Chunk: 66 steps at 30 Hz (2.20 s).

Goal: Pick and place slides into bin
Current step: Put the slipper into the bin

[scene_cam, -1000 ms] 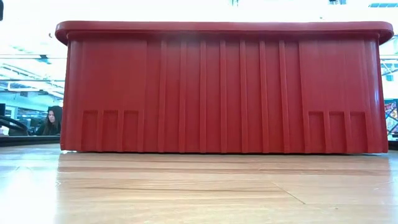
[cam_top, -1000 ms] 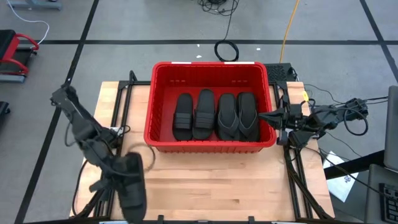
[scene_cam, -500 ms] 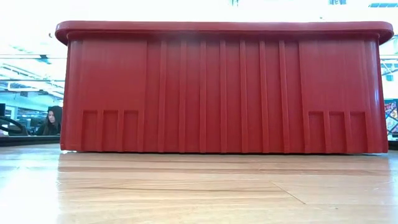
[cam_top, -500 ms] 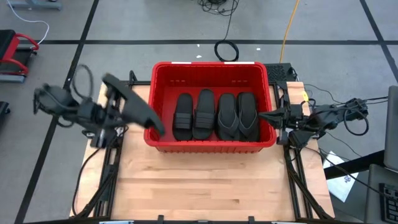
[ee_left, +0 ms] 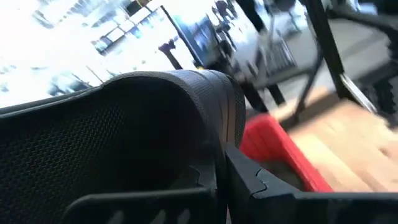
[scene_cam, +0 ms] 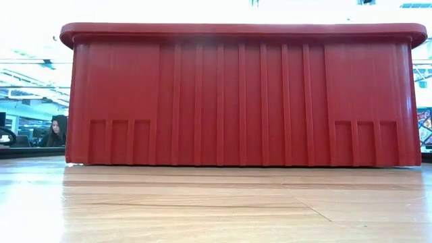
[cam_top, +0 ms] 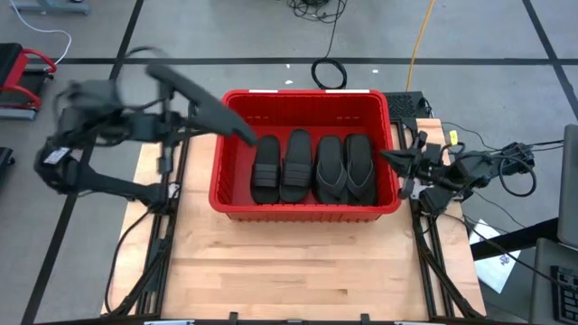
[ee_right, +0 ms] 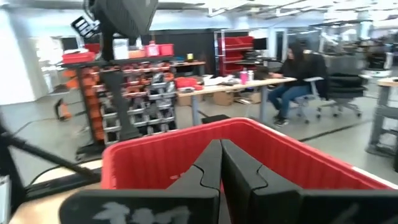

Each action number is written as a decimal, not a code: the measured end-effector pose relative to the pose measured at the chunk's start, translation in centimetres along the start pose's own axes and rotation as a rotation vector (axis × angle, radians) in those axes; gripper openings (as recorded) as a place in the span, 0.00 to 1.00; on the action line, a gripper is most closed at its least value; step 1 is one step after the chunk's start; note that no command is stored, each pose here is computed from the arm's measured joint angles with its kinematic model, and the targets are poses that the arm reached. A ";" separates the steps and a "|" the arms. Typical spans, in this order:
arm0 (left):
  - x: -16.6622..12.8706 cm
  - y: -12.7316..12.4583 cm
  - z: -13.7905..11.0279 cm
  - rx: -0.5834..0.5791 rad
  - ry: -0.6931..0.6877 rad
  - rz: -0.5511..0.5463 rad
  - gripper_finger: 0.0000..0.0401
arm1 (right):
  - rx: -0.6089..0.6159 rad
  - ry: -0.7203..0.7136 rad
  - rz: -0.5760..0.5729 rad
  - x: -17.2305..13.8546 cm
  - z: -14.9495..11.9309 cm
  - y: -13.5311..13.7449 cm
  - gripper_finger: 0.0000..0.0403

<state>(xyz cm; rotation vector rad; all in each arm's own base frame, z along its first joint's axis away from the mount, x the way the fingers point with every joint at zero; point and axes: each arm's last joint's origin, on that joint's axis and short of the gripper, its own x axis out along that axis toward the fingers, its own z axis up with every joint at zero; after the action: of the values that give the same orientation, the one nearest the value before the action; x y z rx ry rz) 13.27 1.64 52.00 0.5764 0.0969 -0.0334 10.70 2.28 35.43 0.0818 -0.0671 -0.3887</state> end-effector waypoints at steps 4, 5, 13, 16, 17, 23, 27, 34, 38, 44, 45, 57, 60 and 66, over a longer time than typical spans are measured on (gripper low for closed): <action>3.2 2.4 -1.8 -0.015 0.073 -0.156 0.00 | 0.024 -0.003 -0.029 0.0 0.0 -0.1 0.00; 4.1 3.0 -2.5 -0.037 0.094 -0.204 0.00 | 0.025 -0.003 -0.029 0.0 0.0 -0.1 0.00; 9.0 5.2 -10.5 -0.225 0.500 -0.510 0.00 | 0.000 -0.002 -0.026 0.0 0.0 -0.1 0.00; 11.6 4.9 -13.7 -0.233 0.668 -0.609 0.00 | -0.030 0.000 -0.026 0.0 0.0 -0.1 0.00; 12.3 4.8 -14.4 -0.233 0.687 -0.628 0.00 | -0.035 0.000 -0.026 0.0 0.0 -0.1 0.00; 16.1 4.1 -17.8 -0.347 0.673 -0.762 0.00 | -0.038 0.001 -0.022 0.0 0.0 -0.1 0.00; 18.5 3.5 -20.9 -0.430 0.731 -0.840 0.00 | -0.049 0.012 -0.021 0.0 -0.2 -0.1 0.00; 20.1 2.7 -23.6 -0.532 0.745 -0.924 0.00 | -0.019 0.012 -0.019 -0.1 -0.1 -0.2 0.00; 20.0 2.0 -24.6 -0.595 0.742 -0.958 0.00 | 0.005 0.027 0.025 -0.6 -0.3 -0.5 0.00; 19.5 0.4 -27.1 -0.681 0.788 -1.018 0.00 | 0.059 0.056 0.080 -1.6 -0.5 -1.3 0.00; 19.4 0.3 -27.4 -0.682 0.787 -1.025 0.00 | 0.059 0.060 0.078 -1.6 -0.5 -1.4 0.00; 19.8 -1.1 -30.5 -0.664 0.726 -1.002 0.00 | 0.065 0.089 0.070 -1.7 -0.9 -1.5 0.00; 19.6 -1.9 -31.1 -0.646 0.760 -1.024 0.00 | 0.075 0.088 0.069 -1.7 -0.9 -1.5 0.00; 19.2 -2.9 -31.8 -0.619 0.802 -1.059 0.00 | 0.082 0.087 0.069 -1.7 -0.9 -1.5 0.00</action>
<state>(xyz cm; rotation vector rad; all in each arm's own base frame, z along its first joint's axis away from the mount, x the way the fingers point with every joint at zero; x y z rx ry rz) 29.64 16.48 21.99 -0.1662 1.1467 -0.7770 8.61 1.58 34.36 0.1772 0.0004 -0.3129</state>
